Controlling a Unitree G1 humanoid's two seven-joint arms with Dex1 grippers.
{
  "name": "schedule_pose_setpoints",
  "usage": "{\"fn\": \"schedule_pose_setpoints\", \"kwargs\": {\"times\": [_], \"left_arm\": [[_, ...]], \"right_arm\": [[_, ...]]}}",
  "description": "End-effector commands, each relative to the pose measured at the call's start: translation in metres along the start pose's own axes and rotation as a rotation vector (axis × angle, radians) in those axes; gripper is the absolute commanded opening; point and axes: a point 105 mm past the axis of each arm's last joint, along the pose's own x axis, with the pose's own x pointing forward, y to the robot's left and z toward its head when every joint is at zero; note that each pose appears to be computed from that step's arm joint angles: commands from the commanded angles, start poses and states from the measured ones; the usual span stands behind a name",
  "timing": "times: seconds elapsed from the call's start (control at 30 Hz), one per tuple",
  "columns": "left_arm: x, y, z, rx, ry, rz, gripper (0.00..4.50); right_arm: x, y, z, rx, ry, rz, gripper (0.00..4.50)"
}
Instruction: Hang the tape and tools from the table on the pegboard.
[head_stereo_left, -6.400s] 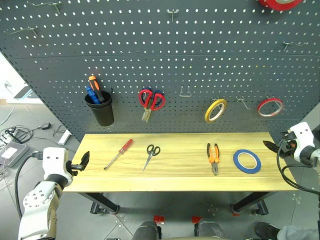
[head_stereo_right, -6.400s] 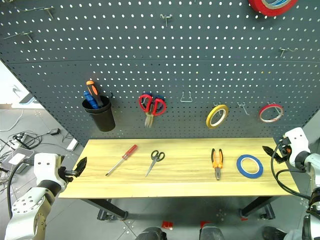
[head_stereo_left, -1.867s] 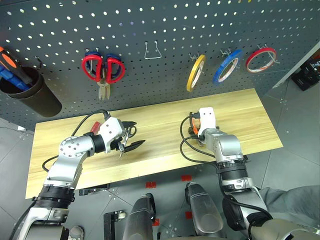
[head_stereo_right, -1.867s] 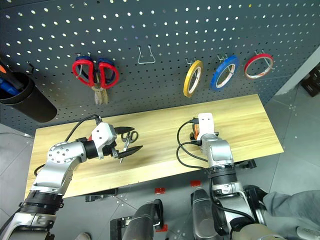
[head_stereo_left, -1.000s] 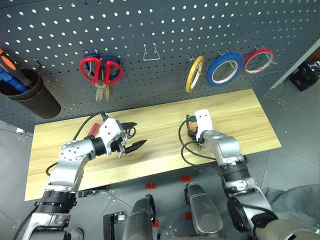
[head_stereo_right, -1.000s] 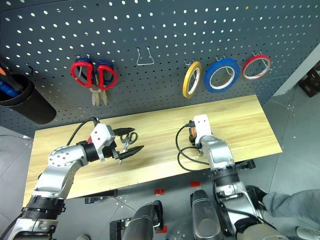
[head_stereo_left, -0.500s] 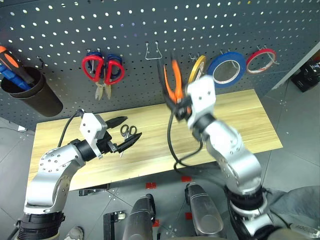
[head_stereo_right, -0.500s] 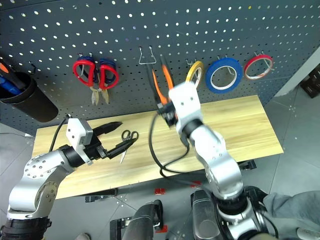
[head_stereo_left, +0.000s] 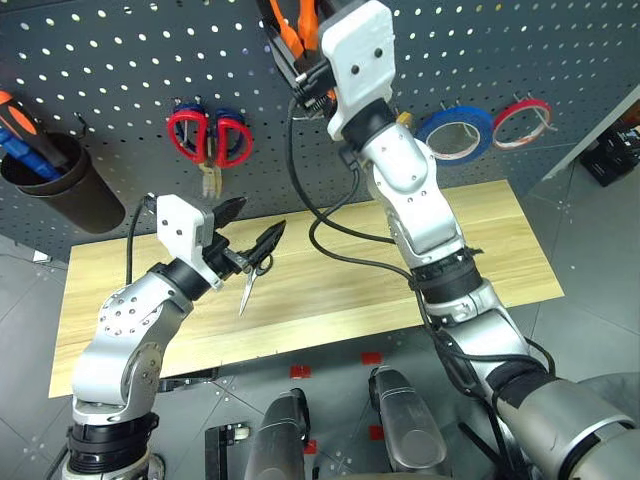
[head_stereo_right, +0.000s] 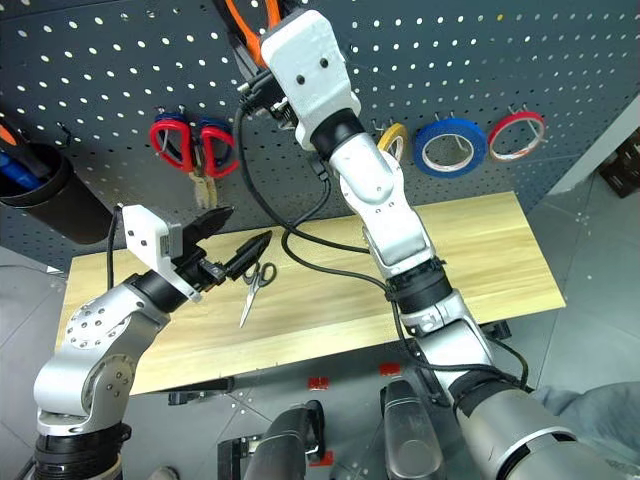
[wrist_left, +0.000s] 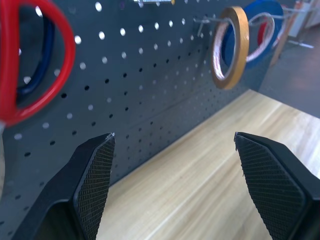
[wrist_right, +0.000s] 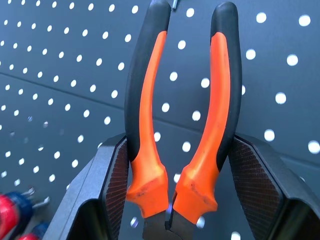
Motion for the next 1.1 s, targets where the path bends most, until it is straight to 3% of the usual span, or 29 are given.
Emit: {"fn": "schedule_pose_setpoints", "kwargs": {"times": [0.03, 0.43, 0.57, 1.1], "left_arm": [[0.005, -0.003, 0.008, 0.041, -0.026, -0.008, 4.01], [0.014, 0.01, 0.015, 0.118, -0.027, 0.03, 4.01], [0.017, 0.012, 0.015, 0.126, -0.03, 0.035, 4.01], [0.015, 0.021, -0.008, 0.134, 0.029, 0.094, 4.01]], "right_arm": [[0.012, -0.003, 0.021, -0.018, -0.11, -0.013, 2.69], [0.023, -0.003, -0.015, -0.019, -0.021, -0.015, 2.69], [0.014, -0.002, -0.035, -0.048, 0.027, -0.007, 2.69], [-0.019, 0.002, -0.059, -0.009, 0.107, -0.022, 2.69]]}}
